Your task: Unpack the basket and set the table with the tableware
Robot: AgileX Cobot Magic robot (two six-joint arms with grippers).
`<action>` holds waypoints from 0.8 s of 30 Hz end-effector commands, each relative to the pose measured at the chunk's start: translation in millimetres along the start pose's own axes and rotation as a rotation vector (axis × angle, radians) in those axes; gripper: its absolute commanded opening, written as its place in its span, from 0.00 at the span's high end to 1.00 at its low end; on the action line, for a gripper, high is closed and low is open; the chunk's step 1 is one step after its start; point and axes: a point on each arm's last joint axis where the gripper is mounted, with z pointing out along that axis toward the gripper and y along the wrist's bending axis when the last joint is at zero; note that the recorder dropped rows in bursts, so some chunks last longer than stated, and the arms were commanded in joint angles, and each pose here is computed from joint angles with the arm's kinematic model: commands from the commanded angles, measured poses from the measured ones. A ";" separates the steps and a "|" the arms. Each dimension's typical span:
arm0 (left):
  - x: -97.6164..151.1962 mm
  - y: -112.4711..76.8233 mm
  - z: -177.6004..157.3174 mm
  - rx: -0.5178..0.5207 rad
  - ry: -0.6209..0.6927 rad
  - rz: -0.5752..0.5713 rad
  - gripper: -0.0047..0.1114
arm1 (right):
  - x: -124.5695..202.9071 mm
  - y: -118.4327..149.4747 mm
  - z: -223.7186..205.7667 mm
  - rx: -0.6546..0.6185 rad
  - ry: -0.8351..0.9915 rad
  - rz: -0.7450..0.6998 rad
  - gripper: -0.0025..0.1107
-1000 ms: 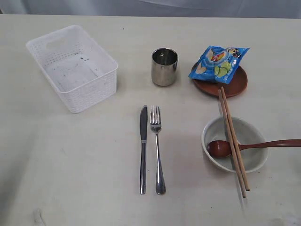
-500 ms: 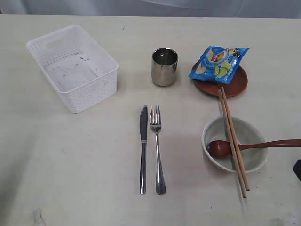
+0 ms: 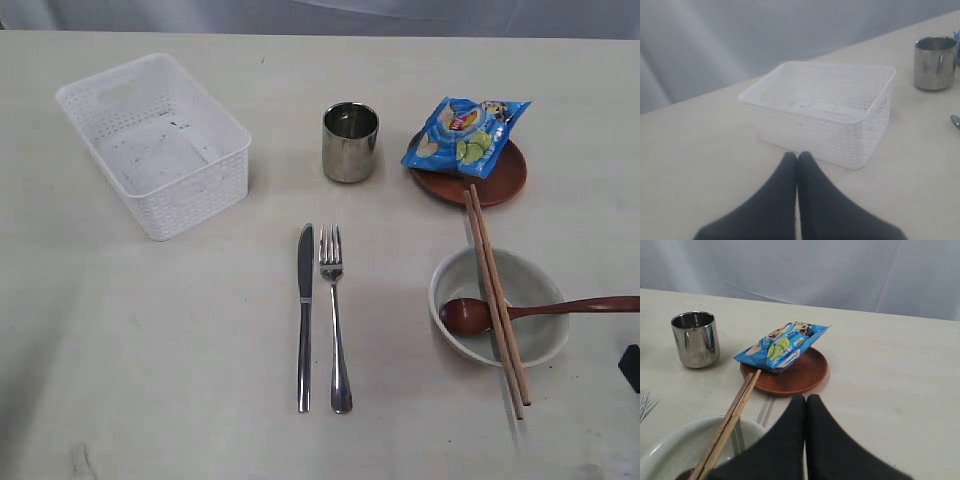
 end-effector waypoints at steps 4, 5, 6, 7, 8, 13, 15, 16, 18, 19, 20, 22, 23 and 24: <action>0.2 -0.3 0.2 0.005 -0.002 -0.005 0.96 | 1.2 -0.5 0.0 0.009 0.004 -0.004 0.98; 0.2 -0.3 0.2 0.005 -0.002 -0.005 0.96 | 1.2 -0.5 0.0 0.009 0.004 -0.004 0.98; 0.2 -0.3 0.2 0.005 -0.002 -0.005 0.96 | 1.2 -0.5 0.0 0.009 0.004 -0.004 0.98; 0.2 -0.3 0.2 0.005 -0.002 -0.005 0.96 | 1.2 -0.5 0.0 0.009 0.004 -0.004 0.98; 0.2 -0.3 0.2 0.005 -0.002 -0.005 0.96 | 1.2 -0.5 0.0 0.009 0.004 -0.004 0.98; 0.1 -0.4 0.2 0.006 -0.002 -0.009 0.96 | 1.2 -0.5 0.0 0.009 0.004 -0.011 0.98; 0.1 -0.4 0.2 0.006 -0.002 -0.009 0.96 | 1.2 -0.5 0.0 0.009 0.004 -0.011 0.98; 0.1 -0.4 0.2 0.006 -0.002 -0.009 0.96 | 1.2 -0.5 0.0 0.009 0.004 -0.011 0.98; 0.1 -0.4 0.2 0.006 -0.002 -0.009 0.96 | 1.2 -0.5 0.0 0.009 0.004 -0.011 0.98; 0.1 -0.4 0.2 0.006 -0.002 -0.009 0.96 | 1.2 -0.5 0.0 0.009 0.004 -0.011 0.98; 0.1 -0.4 0.2 0.006 -0.002 -0.009 0.96 | 1.2 -0.5 0.0 0.009 0.004 -0.011 0.98; 0.1 -0.4 0.2 0.006 -0.002 -0.009 0.96 | 1.2 -0.5 0.0 0.009 0.004 -0.011 0.98; 0.1 -0.4 0.2 0.006 -0.002 -0.009 0.96 | 1.2 -0.5 0.0 0.009 0.004 -0.011 0.98; 0.1 -0.4 0.2 0.006 -0.002 -0.009 0.96 | 1.2 -0.5 0.0 0.009 0.004 -0.011 0.98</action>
